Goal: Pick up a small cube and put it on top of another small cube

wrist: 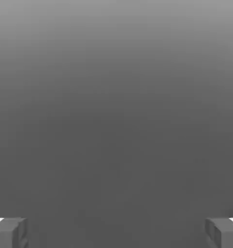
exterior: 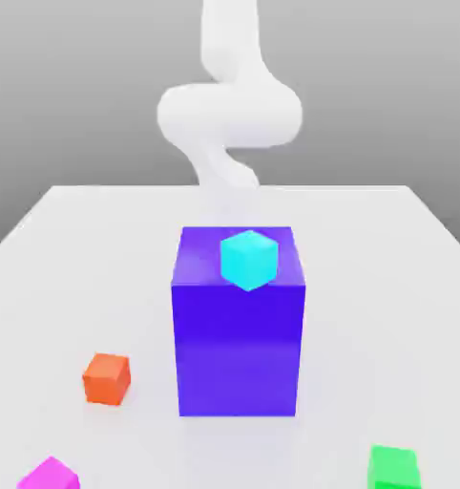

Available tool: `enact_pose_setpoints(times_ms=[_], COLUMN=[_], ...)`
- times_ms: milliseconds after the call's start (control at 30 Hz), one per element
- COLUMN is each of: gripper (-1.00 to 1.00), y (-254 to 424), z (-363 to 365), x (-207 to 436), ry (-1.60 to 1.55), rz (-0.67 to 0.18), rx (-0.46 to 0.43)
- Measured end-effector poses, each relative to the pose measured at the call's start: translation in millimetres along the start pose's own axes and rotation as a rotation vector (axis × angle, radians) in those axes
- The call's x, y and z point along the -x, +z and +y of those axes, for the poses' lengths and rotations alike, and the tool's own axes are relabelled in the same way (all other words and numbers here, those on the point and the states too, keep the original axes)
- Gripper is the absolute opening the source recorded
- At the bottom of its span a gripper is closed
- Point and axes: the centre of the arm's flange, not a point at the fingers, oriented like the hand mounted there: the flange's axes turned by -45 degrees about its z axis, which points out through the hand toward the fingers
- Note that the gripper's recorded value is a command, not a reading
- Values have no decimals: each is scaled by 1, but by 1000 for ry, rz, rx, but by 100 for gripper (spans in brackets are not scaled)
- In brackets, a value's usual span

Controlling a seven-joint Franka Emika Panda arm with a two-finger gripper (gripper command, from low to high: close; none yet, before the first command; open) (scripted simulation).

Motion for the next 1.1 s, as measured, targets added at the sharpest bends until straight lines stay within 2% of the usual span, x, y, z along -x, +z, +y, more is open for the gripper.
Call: enact_pose_setpoints(times_ms=[233, 500, 767, 1000, 1100], gripper=[0, 0, 0, 0, 0], y=[120, 250, 364, 445, 477], z=[41, 94, 153, 200, 208], x=[0, 37, 112, 205, 238], ry=[119, 258, 397, 503, 515], rz=[-170, -354, -533, -686, -705], rx=[16, 63, 140, 227, 239])
